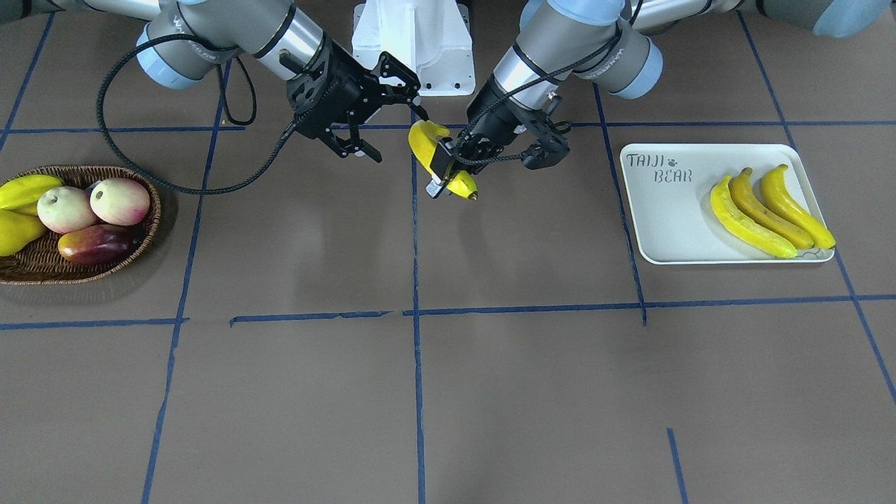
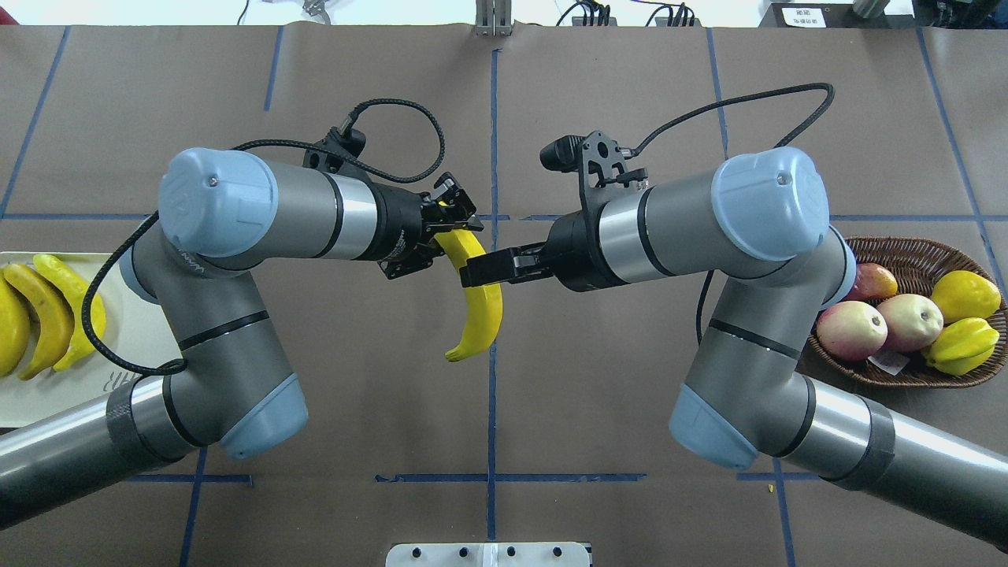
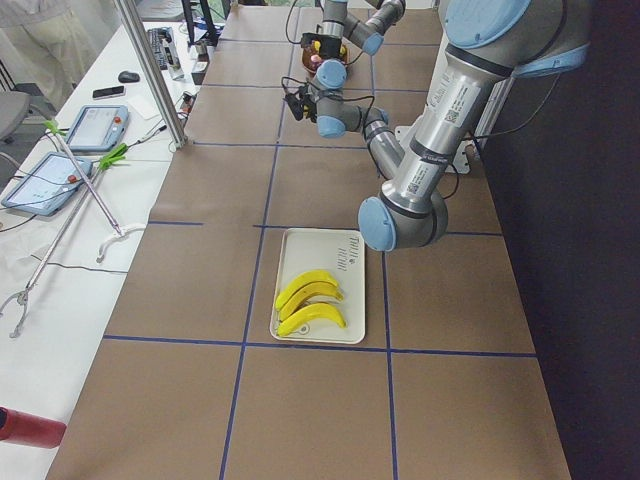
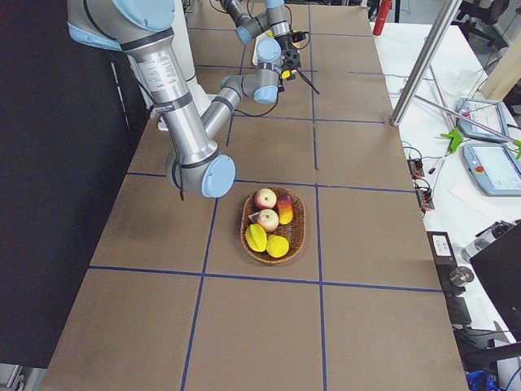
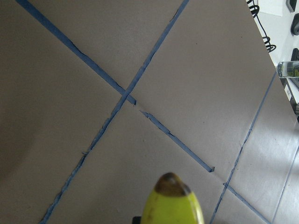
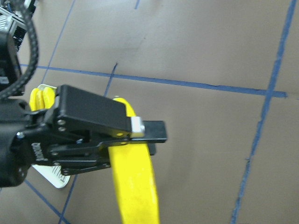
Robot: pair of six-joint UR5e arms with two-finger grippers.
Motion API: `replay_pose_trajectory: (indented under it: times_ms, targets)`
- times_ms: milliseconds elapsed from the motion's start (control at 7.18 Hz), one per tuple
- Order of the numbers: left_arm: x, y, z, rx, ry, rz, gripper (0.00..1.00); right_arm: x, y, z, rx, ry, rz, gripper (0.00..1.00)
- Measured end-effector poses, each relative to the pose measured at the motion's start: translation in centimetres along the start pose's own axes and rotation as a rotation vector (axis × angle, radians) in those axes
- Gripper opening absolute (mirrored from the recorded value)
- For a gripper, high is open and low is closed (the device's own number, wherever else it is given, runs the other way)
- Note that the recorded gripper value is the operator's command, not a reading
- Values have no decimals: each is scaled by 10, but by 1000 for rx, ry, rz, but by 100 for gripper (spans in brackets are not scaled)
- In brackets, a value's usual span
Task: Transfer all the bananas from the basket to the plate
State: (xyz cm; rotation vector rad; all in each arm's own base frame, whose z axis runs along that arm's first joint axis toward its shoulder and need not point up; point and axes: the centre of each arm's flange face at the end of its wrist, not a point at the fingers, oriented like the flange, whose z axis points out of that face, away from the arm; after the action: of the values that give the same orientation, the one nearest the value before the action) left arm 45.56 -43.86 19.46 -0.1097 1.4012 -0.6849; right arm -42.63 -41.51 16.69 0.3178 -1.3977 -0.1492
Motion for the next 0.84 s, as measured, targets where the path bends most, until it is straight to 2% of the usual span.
replay_pose_trajectory:
  times_ms: [278,418,696,835]
  targets:
    - [-58,-51,-16,53,-87,29,0,38,-29,-18,-54,166,121,100]
    - [-94,-83,-36,56,-147,57,0,60,-40,-25,-70,255,161,100]
    - [-168,-171,-100,32,-276,59,0,101,-53,-35,-115,388,131,100]
    - [-205,-207,-125,30,-328,64,0,116,-58,-41,-127,422,110,100]
